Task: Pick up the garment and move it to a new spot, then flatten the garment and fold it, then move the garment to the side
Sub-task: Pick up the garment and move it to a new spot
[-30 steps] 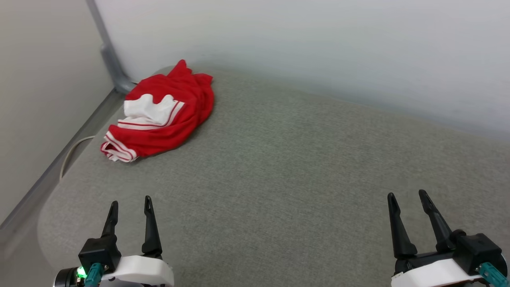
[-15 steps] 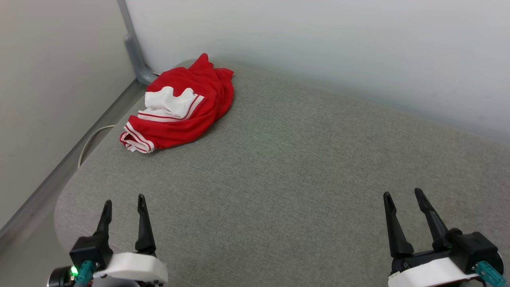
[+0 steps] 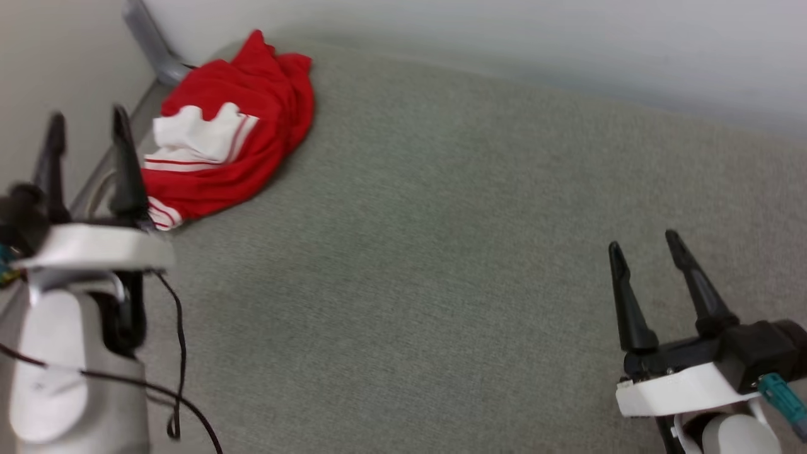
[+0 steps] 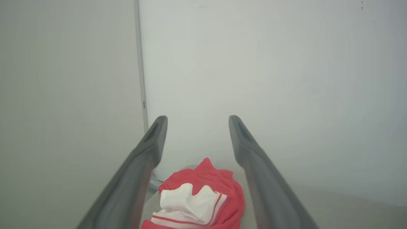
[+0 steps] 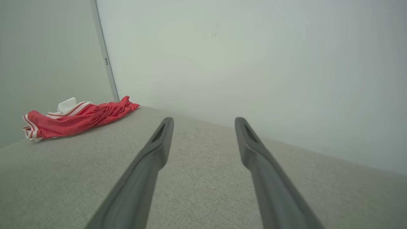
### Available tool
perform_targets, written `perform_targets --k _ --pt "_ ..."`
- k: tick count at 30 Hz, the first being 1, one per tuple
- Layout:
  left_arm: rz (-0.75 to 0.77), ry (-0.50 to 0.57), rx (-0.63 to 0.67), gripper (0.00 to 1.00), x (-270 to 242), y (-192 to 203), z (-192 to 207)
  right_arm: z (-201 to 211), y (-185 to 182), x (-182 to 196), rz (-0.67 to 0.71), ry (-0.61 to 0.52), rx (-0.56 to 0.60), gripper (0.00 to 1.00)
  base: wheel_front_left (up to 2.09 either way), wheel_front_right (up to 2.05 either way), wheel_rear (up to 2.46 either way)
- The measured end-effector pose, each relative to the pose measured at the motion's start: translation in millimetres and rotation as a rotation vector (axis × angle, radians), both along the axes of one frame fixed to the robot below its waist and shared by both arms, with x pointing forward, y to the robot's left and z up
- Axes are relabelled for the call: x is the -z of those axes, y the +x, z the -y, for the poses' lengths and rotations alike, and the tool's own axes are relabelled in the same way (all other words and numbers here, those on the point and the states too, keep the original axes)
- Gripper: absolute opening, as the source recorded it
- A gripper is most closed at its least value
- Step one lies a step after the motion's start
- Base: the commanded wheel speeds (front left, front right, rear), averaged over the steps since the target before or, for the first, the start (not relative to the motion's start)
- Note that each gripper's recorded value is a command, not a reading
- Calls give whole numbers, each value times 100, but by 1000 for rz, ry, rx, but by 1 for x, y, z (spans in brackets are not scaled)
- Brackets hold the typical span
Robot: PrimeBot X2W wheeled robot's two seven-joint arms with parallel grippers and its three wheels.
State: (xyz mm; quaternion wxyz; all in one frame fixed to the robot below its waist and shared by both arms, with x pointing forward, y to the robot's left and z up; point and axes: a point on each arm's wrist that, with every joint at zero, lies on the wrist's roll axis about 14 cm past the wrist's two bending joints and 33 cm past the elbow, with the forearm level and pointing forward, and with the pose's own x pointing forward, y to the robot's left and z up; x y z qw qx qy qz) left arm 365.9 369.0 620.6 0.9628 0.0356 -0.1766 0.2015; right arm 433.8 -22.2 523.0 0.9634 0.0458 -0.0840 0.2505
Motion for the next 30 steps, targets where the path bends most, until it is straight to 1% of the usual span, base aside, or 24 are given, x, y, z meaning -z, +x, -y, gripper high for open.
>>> perform_targets --k 4,6,9,11,13,16,18,21,25,28,30 --pt "-2 26 28 100 -11 44 -10 10 15 8 3 -5 34 100 0 0 0" --pt "-32 19 32 100 -7 66 -18 14 23 12 5 -8 47 100 0 0 0" --pt "-121 12 45 100 2 101 -26 20 33 21 5 -22 68 100 0 0 0" --pt "-181 -43 64 100 11 124 -28 25 39 28 -1 -29 85 100 0 0 0" --pt "-296 -90 87 100 33 143 -28 30 44 35 -8 -35 98 100 0 0 0" --pt "-430 -184 104 100 59 162 -32 35 49 45 -20 -44 114 100 0 0 0" --pt "-577 -251 103 100 85 167 -36 38 53 49 -20 -49 121 100 0 0 0" --pt "-782 -377 125 100 127 167 -30 41 57 54 -21 -58 131 100 0 0 0" --pt "-974 -433 113 100 157 164 -34 46 64 61 -21 -67 145 100 0 0 0" --pt "-1130 -483 115 100 192 155 -26 51 67 70 -35 -76 154 100 0 0 0" --pt "-1200 -523 116 100 211 150 -21 54 69 76 -41 -82 160 100 0 0 0"
